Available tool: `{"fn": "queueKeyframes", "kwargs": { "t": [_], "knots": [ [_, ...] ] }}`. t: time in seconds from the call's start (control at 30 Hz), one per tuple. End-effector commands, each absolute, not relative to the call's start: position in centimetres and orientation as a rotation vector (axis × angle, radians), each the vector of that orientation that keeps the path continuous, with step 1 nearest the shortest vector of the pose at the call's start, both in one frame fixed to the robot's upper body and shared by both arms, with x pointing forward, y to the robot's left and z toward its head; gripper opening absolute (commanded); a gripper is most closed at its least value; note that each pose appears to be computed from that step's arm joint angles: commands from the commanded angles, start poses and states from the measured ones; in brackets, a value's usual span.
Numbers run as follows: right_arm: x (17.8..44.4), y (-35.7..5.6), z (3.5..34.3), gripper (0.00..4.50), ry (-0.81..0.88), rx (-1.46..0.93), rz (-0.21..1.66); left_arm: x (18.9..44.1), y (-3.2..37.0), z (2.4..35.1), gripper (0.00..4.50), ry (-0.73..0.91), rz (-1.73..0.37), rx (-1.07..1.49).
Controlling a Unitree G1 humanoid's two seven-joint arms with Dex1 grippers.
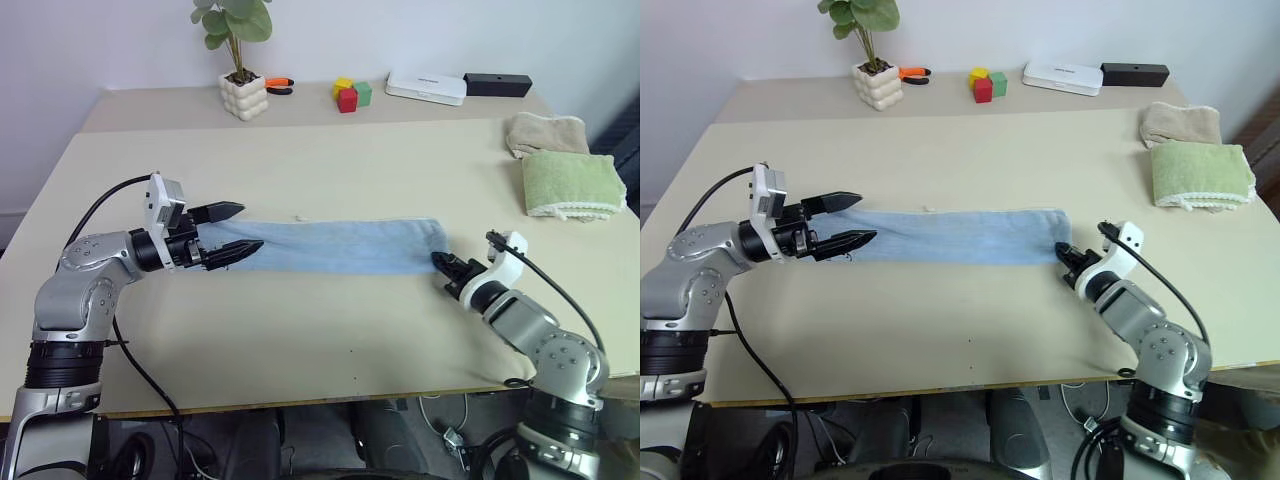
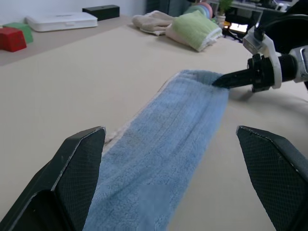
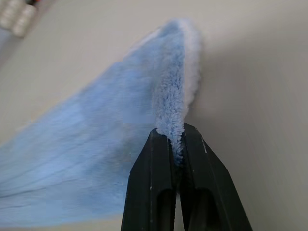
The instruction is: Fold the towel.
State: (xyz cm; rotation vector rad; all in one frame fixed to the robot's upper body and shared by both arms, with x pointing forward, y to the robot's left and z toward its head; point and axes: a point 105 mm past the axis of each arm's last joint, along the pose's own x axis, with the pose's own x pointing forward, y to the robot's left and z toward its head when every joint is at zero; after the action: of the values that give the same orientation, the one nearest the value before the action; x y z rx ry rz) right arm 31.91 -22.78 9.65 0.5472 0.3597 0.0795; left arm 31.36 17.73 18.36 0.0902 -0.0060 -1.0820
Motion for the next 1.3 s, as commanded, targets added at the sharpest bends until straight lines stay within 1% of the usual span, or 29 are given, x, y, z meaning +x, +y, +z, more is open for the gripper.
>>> {"fn": "queueKeyframes", "kwargs": {
  "t": [0.03, 0.13, 0.17, 0.23, 0.37, 0.43, 0.5, 0.67, 0.83, 1.0, 1.1, 1.17, 1.23, 1.27, 1.3],
  "knots": [
    [31.8, -24.8, 11.0, 0.04, 0.308, 0.418, 0.075, 31.1, 18.1, 19.5, 4.5, -0.043, -1.081, 0.116],
    [31.5, -26.7, 11.4, 0.04, 0.305, 0.33, 0.055, 31.1, 18.3, 19.3, 4.5, -0.04, -1.076, 0.118],
    [31.6, -27.4, 11.9, 0.04, 0.294, 0.278, 0.051, 31.1, 18.3, 19.3, 4.5, -0.04, -1.076, 0.117],
    [31.6, -27.2, 12.9, 0.04, 0.285, 0.117, 0.109, 31.1, 18.2, 19.2, 4.5, -0.039, -1.074, 0.112],
    [32.2, -24.7, 15.4, 0.04, 0.221, -0.211, 0.244, 31.1, 18.1, 18.9, 4.5, -0.04, -1.073, 0.107],
    [32.6, -22.5, 16.6, 0.04, 0.183, -0.32, 0.334, 31.1, 18.1, 18.9, 4.5, -0.041, -1.072, 0.104],
    [32.4, -19.4, 17.2, 0.04, 0.153, -0.387, 0.454, 31.1, 18.1, 19.0, 4.5, -0.042, -1.072, 0.102],
    [31.5, -12.9, 16.4, 0.04, 0.137, -0.406, 0.68, 30.7, 18.0, 19.0, 4.5, -0.038, -1.079, 0.1],
    [31.3, -7.6, 15.3, 0.04, 0.14, -0.3, 0.783, 30.3, 17.9, 18.8, 4.5, -0.036, -1.077, 0.11],
    [31.2, -5.6, 13.3, 0.04, 0.187, -0.313, 0.823, 29.9, 17.9, 18.7, 4.5, -0.034, -1.063, 0.111],
    [31.3, -4.9, 13.0, 0.04, 0.207, -0.26, 0.828, 29.8, 18.2, 18.7, 4.5, -0.033, -1.054, 0.112],
    [31.3, -4.6, 12.6, 0.04, 0.205, -0.289, 0.835, 29.9, 18.3, 18.6, 4.5, -0.032, -1.048, 0.116],
    [31.7, -4.4, 12.5, 0.69, 0.195, -0.275, 0.814, 29.9, 18.4, 18.6, 4.5, -0.033, -1.043, 0.115],
    [31.5, -4.0, 12.4, 0.9, 0.197, -0.272, 0.839, 29.9, 18.4, 18.6, 4.5, -0.034, -1.042, 0.114],
    [31.1, -3.5, 12.4, 1.33, 0.194, -0.272, 0.869, 30.0, 18.4, 18.6, 4.5, -0.035, -1.041, 0.112]
  ]
}}
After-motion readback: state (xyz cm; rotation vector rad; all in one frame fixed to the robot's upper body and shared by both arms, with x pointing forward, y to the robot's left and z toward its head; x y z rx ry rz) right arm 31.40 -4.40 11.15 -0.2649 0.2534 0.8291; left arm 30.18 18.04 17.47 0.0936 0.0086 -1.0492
